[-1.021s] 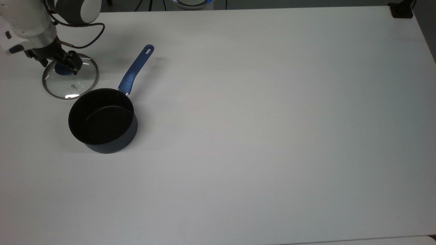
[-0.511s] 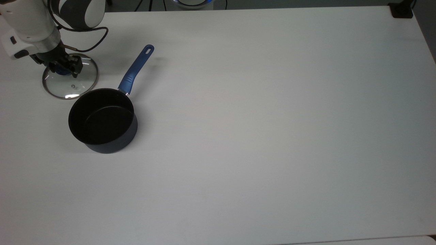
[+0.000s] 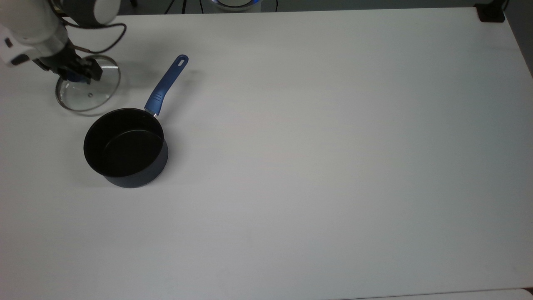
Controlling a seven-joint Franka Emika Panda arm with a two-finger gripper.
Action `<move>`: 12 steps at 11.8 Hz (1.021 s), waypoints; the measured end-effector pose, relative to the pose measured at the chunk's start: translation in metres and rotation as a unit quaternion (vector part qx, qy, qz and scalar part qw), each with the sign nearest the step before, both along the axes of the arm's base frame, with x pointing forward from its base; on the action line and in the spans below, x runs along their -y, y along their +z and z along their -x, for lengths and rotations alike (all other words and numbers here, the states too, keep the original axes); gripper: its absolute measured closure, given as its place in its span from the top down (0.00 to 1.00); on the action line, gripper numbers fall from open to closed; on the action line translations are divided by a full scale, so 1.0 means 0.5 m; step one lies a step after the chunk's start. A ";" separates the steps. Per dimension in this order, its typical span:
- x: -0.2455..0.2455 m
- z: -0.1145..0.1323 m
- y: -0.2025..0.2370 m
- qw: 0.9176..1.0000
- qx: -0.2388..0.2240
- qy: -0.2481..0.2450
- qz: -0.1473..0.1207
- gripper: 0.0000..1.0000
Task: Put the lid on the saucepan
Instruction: 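Lift the glass lid off the table by its knob, then carry the lid over the black saucepan and lower it onto the rim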
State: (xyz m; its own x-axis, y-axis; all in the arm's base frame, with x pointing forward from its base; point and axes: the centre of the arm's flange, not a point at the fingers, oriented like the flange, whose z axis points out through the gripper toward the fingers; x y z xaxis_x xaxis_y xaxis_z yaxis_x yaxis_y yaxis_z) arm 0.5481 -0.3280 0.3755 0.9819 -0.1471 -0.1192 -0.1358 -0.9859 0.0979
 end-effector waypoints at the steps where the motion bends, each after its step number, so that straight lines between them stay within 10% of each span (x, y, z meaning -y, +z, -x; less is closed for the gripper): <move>1: 0.002 -0.008 0.043 1.000 0.000 0.003 -0.002 0.63; 6: -0.014 -0.057 0.155 0.999 0.020 0.035 0.033 0.62; 12: -0.283 -0.253 0.129 0.993 0.037 0.085 0.069 0.62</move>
State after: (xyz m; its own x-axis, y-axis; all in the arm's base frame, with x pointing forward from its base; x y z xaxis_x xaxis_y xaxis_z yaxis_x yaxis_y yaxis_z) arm 0.6747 -0.1865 0.4398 0.9993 0.0115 -0.0369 0.0196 -0.9731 0.2295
